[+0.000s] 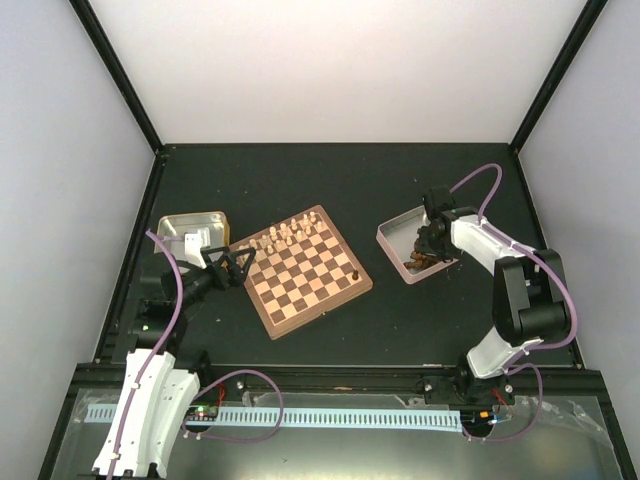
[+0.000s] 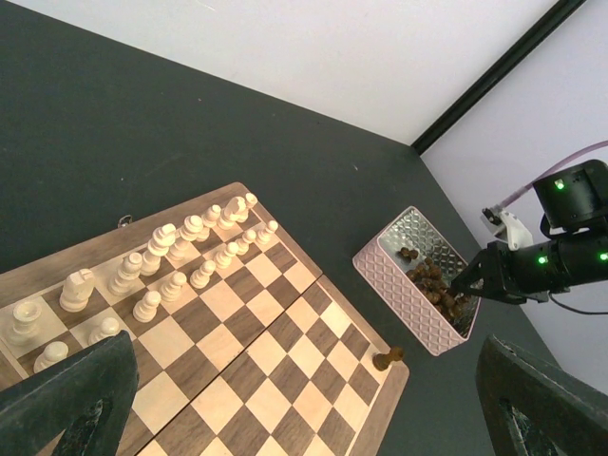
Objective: Set up the chess pieces on the board
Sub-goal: Pick up the chess piece from the storage box.
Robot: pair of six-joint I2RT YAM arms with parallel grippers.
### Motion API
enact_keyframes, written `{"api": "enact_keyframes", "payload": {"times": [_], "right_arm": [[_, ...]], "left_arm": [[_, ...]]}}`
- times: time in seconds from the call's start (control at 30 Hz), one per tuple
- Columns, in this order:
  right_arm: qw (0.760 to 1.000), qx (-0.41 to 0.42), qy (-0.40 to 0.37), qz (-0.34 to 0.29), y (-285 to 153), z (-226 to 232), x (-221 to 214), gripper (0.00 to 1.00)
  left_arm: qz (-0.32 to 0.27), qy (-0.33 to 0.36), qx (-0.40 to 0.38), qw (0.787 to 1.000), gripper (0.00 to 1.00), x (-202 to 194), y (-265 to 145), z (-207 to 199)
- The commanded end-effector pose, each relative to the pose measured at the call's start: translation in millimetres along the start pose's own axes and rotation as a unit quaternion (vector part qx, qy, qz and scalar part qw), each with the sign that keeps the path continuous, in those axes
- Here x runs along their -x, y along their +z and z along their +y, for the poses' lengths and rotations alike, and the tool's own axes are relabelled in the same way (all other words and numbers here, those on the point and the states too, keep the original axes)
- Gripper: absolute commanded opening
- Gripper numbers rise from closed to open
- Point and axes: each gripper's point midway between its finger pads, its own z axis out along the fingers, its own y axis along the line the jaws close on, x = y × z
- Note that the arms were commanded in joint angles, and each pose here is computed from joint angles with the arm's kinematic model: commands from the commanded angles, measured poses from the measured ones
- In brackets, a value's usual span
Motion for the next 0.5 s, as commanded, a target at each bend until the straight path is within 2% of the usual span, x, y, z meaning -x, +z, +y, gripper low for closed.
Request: {"api": "enact_keyframes", "payload": {"times": [0.0,0.1,0.27,0.37,0.47], "right_arm": [[1.0,-0.012,0.005,0.005,-2,-7,-5,0.19],[1.0,-0.021,0.007,0.002,-6,-13,-8,0.24],[1.0,-0.022,0.008,0.003,-9,-16,-12,0.27],[1.0,-0.023,0.008,0.012,-4,-16,-16,0.25],[1.0,-0.019,0.011,0.016,-1,-13,-18,0.18]], "left_arm": [[-0.011,0.011,-0.003,1.0,0.99,7,-2,-5],[-0.01,0.01,-0.002,1.0,0.99,7,-2,-4],[-0.01,0.009,-0.002,1.0,0.99,6,-1,-4],[-0.009,0.008,-0.002,1.0,0.99,5,-1,-3],[-0.008,0.008,-0.002,1.0,0.99,5,-1,-3]]}}
